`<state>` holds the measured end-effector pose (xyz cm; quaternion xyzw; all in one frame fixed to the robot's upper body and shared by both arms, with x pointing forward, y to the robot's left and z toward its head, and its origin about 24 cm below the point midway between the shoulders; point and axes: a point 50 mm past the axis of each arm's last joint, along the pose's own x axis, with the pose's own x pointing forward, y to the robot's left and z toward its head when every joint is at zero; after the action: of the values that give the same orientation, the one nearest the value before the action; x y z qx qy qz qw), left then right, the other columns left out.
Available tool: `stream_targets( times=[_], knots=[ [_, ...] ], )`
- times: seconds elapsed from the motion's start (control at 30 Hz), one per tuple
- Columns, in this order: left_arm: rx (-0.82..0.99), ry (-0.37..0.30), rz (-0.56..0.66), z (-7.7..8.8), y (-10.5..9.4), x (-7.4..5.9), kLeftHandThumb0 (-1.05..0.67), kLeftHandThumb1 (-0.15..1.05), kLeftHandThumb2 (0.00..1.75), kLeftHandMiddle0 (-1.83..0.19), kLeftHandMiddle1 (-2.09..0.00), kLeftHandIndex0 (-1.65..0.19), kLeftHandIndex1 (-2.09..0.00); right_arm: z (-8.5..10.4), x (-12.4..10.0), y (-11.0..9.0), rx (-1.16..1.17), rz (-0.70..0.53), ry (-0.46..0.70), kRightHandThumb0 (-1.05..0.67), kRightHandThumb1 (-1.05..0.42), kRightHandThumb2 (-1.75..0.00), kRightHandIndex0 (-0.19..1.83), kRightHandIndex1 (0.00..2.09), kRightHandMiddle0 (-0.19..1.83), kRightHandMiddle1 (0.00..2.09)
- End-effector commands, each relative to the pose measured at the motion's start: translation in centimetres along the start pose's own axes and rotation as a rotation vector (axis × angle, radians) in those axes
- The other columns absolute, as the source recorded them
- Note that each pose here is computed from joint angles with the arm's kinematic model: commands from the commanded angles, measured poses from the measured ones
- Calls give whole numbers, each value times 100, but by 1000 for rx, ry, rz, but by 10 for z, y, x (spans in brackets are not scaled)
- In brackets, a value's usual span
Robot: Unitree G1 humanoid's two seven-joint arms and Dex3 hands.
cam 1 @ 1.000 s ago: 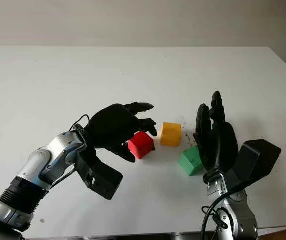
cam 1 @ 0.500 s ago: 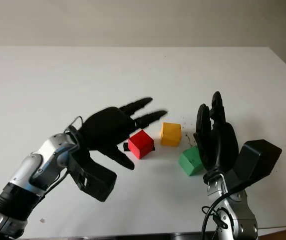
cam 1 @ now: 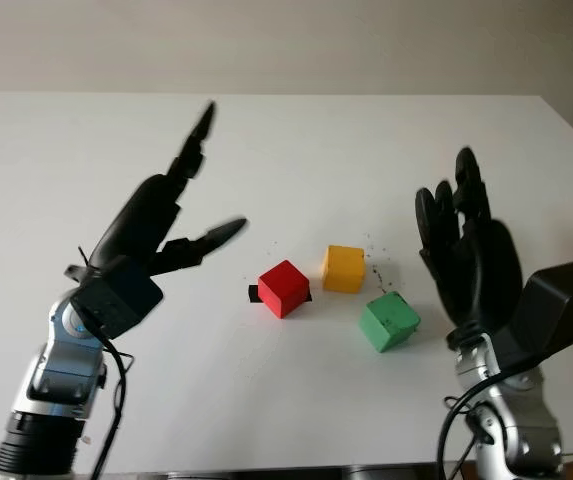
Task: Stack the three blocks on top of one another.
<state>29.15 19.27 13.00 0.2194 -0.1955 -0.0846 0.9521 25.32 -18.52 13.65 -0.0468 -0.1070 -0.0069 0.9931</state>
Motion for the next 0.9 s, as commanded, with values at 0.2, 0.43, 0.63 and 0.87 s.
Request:
stream_targets(
  times=[0.2, 0.43, 0.63, 0.87],
  knots=[
    [-190, 81, 79, -15, 0, -16, -80, 105, 56, 16, -6, 17, -2, 29, 4, -19, -244, 54, -40, -60, -96, -5, -5, 9, 1, 13],
    [-303, 99, 136, -19, -6, -23, -74, 105, 57, 18, -5, 19, 0, 46, 11, -27, -547, 137, -60, -61, -92, -4, -1, 10, 10, 17],
    [-365, 142, 170, -25, -11, -28, -71, 105, 59, 17, -5, 19, 0, 59, 22, -22, -754, 209, -41, -60, -86, -3, 3, 11, 17, 21],
    [-398, 166, 162, -28, -17, -29, -70, 105, 60, 17, -5, 19, 0, 60, 30, -13, -836, 268, -19, -52, -84, -5, 5, 11, 18, 18]
  ],
)
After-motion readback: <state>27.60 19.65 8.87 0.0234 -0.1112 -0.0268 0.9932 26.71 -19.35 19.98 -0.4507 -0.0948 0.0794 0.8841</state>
